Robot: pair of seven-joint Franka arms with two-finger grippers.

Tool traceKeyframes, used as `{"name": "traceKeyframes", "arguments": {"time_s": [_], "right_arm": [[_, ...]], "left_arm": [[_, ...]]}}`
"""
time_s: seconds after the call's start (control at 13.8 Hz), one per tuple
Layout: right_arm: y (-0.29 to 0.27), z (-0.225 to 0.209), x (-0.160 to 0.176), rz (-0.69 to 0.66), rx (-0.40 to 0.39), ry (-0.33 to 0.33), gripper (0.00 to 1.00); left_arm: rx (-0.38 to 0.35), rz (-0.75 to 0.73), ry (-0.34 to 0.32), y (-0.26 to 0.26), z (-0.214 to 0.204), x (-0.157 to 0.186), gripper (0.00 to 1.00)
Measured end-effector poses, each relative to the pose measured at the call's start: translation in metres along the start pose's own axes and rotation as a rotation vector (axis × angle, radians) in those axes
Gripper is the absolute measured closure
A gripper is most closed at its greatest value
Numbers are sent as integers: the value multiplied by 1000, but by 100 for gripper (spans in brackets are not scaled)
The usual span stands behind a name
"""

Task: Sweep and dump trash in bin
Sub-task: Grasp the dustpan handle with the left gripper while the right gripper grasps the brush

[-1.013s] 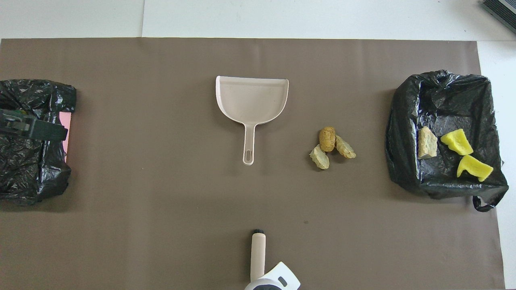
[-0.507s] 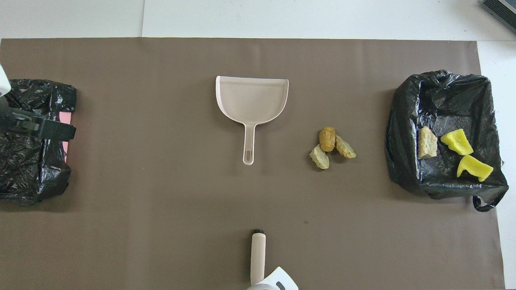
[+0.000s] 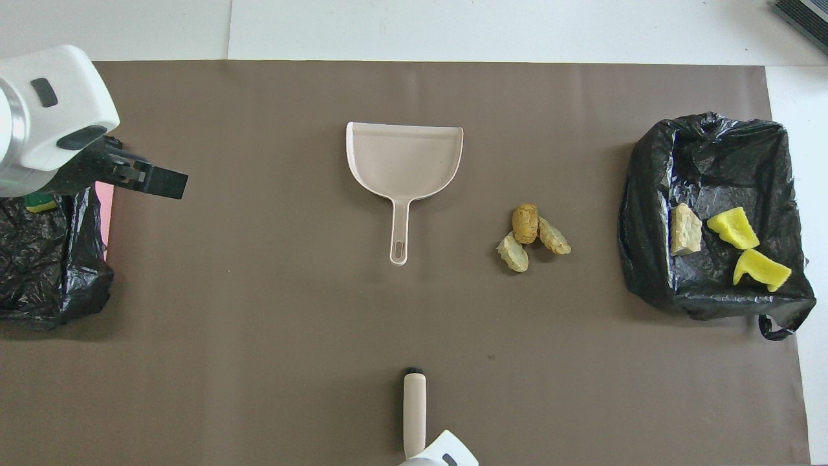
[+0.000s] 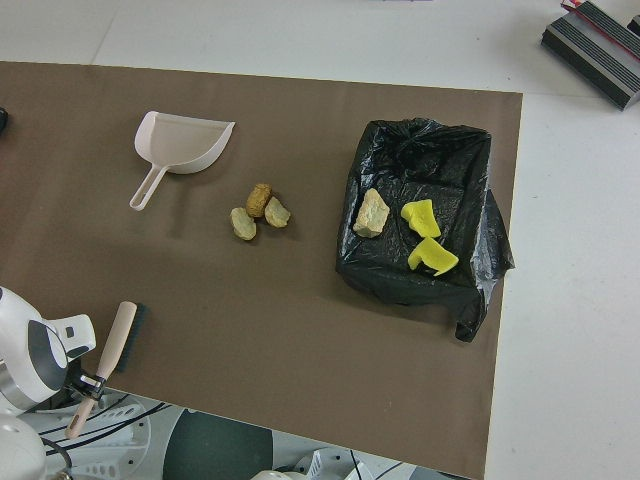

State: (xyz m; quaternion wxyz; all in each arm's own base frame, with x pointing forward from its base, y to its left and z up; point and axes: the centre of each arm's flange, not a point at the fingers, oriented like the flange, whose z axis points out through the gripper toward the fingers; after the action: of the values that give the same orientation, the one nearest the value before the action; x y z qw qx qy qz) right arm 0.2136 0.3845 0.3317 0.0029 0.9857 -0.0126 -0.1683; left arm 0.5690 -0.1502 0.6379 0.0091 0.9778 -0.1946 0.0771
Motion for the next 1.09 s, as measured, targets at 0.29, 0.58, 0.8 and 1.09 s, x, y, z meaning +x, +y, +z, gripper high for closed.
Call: {"name": "traceKeyframes", "arguments": {"time_s": [0.29, 0.58, 0.8, 1.09], "right_arm": [[37, -60, 37, 1, -35, -16, 74], [118, -111, 81, 13, -76, 39, 74], [171, -126, 122, 7, -166, 117, 74], [243, -130, 186, -66, -282, 158, 74]], "left_arm": [[-10, 6, 48, 37, 35, 29, 0], [-35, -28, 61, 95, 89, 56, 0], [-55, -45, 50, 150, 148, 69, 0], [-74, -44, 59, 198, 218, 71, 0]]}}
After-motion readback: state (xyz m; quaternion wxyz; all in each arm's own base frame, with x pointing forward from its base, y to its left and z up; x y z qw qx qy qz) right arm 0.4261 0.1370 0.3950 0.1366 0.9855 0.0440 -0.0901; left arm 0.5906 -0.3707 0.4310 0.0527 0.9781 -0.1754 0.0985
